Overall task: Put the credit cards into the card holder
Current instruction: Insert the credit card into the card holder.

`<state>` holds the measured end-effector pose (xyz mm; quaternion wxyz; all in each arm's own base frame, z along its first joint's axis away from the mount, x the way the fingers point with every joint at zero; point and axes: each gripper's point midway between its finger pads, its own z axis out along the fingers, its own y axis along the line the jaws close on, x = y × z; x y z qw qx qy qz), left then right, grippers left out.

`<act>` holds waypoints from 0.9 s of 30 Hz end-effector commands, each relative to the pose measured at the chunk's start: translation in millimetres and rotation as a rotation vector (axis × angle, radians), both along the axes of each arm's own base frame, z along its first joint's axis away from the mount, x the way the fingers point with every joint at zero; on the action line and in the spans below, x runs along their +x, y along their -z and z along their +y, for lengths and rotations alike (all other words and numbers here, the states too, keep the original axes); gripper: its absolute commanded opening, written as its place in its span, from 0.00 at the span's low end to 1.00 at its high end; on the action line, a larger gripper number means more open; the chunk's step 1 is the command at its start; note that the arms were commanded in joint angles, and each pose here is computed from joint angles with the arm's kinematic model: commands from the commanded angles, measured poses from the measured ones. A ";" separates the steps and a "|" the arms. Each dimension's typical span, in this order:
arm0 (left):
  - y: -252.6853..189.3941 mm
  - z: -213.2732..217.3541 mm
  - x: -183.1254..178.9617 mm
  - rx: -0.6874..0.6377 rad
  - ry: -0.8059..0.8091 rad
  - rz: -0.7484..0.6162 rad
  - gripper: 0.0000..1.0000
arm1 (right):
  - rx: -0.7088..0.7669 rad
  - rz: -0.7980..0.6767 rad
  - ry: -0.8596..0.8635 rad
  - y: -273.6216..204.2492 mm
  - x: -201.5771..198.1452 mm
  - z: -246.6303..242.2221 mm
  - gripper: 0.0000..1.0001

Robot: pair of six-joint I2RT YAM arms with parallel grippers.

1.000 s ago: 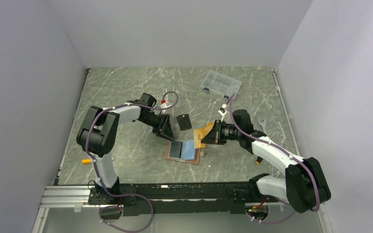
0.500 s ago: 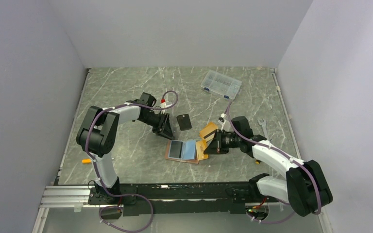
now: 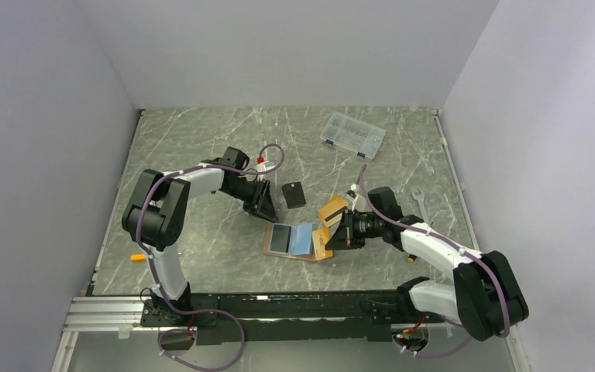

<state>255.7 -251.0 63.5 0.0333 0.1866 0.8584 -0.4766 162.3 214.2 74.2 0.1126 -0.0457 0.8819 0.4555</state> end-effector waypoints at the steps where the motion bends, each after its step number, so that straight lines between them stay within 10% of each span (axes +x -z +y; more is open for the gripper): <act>1: -15.8 -5.1 9.0 -0.035 0.018 -0.063 0.31 | 0.021 -0.009 -0.036 -2.3 -3.2 2.7 0.00; 27: -21.1 -5.4 9.7 -0.043 0.025 -0.074 0.29 | 0.008 0.026 -0.046 7.3 -5.7 1.9 0.00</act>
